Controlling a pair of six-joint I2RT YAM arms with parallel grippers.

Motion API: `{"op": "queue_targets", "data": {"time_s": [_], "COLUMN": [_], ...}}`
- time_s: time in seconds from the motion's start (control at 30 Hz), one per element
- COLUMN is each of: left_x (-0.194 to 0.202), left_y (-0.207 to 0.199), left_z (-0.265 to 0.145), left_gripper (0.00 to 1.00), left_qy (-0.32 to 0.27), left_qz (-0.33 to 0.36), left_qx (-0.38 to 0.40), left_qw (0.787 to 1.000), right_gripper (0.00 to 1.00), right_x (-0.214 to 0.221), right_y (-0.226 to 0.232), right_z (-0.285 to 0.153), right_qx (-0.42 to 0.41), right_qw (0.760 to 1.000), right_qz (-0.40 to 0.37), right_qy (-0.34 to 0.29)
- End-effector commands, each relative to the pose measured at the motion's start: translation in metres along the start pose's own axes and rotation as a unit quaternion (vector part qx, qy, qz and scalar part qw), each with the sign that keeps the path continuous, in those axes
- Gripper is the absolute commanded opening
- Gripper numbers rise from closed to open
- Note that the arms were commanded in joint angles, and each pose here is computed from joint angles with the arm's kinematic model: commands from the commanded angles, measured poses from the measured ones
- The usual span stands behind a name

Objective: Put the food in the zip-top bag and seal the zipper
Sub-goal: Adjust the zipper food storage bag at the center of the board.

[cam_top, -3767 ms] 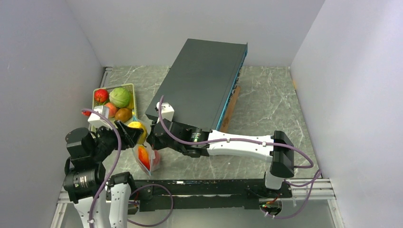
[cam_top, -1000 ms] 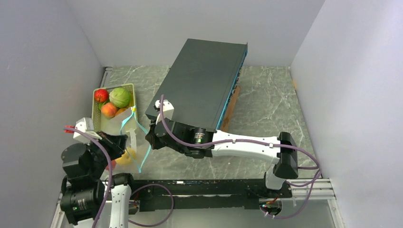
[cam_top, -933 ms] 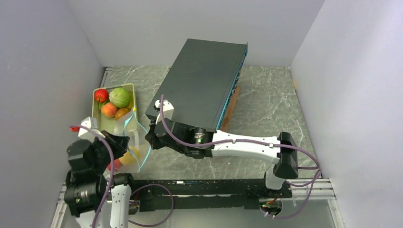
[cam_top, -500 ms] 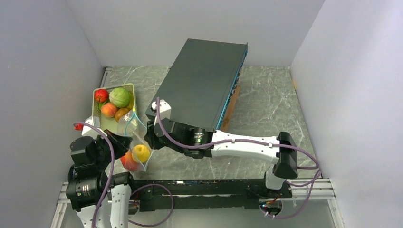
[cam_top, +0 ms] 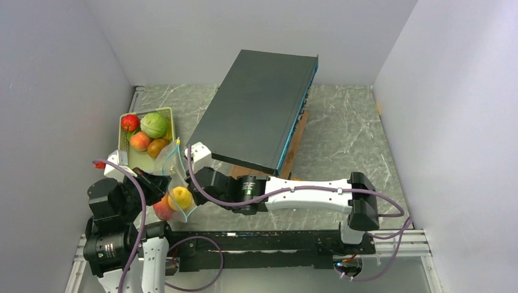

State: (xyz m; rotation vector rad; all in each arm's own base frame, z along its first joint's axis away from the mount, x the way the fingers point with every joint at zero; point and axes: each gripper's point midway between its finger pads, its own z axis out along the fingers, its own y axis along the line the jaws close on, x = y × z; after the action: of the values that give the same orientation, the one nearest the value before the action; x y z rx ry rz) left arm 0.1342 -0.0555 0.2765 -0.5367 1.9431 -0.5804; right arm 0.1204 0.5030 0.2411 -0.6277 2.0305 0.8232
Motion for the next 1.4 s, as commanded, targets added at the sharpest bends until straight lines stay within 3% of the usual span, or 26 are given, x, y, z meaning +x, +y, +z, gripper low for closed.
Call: {"op": "queue_targets", "data": {"time_s": [0.0,0.1,0.17,0.2,0.23,0.27,0.37,0.4,0.5,0.63,0.77,1.0,1.37], "left_x": [-0.009,-0.010,-0.011,-0.013,-0.014,-0.015,-0.015,-0.015,-0.017,-0.030,-0.048,-0.087,-0.148], "left_y": [-0.023,-0.024,-0.022,-0.021,-0.018,-0.016,-0.013,-0.013,-0.008,0.015,0.046,0.072,0.094], "left_z": [-0.012,-0.015,-0.017,-0.017,-0.018,-0.018,-0.016,-0.014,-0.009,-0.006,-0.004,0.018,0.089], "left_gripper": [0.00,0.02,0.20,0.33,0.54,0.66,0.90,0.94,0.99,1.00,1.00,1.00,1.00], "left_qy": [-0.018,-0.024,-0.031,-0.037,-0.043,-0.049,-0.050,-0.048,-0.045,-0.050,-0.061,-0.073,-0.069], "left_qz": [0.009,0.014,0.015,0.017,0.019,0.021,0.025,0.025,0.031,0.061,0.101,0.136,0.091], "left_qx": [0.045,0.048,0.041,0.036,0.030,0.026,0.020,0.020,0.010,-0.060,-0.150,-0.230,-0.240], "left_qw": [0.999,0.998,0.999,0.999,0.998,0.998,0.998,0.998,0.998,0.995,0.982,0.961,0.964], "right_gripper": [0.00,0.00,0.00,0.00,0.00,0.00,0.00,0.00,0.00,0.00,0.00,0.00,0.00], "right_x": [-0.047,-0.057,-0.058,-0.058,-0.058,-0.058,-0.052,-0.050,-0.041,-0.025,-0.015,-0.016,-0.035], "right_y": [-0.001,0.004,0.008,0.008,0.007,0.005,-0.003,-0.004,-0.005,-0.002,-0.004,-0.014,-0.015], "right_z": [-0.036,-0.048,-0.053,-0.054,-0.055,-0.054,-0.046,-0.042,-0.026,-0.001,0.013,0.018,0.008], "right_qx": [0.002,-0.020,-0.034,-0.035,-0.033,-0.028,-0.010,-0.006,0.010,0.020,0.026,0.029,0.018], "right_qw": [0.998,0.997,0.997,0.997,0.997,0.997,0.997,0.997,0.998,0.999,0.999,0.999,0.999], "right_qz": [0.014,0.016,0.015,0.016,0.016,0.016,0.015,0.014,0.007,-0.001,-0.002,0.011,0.024], "right_qy": [-0.062,-0.073,-0.073,-0.071,-0.071,-0.073,-0.076,-0.075,-0.068,-0.044,-0.025,-0.019,-0.038]}}
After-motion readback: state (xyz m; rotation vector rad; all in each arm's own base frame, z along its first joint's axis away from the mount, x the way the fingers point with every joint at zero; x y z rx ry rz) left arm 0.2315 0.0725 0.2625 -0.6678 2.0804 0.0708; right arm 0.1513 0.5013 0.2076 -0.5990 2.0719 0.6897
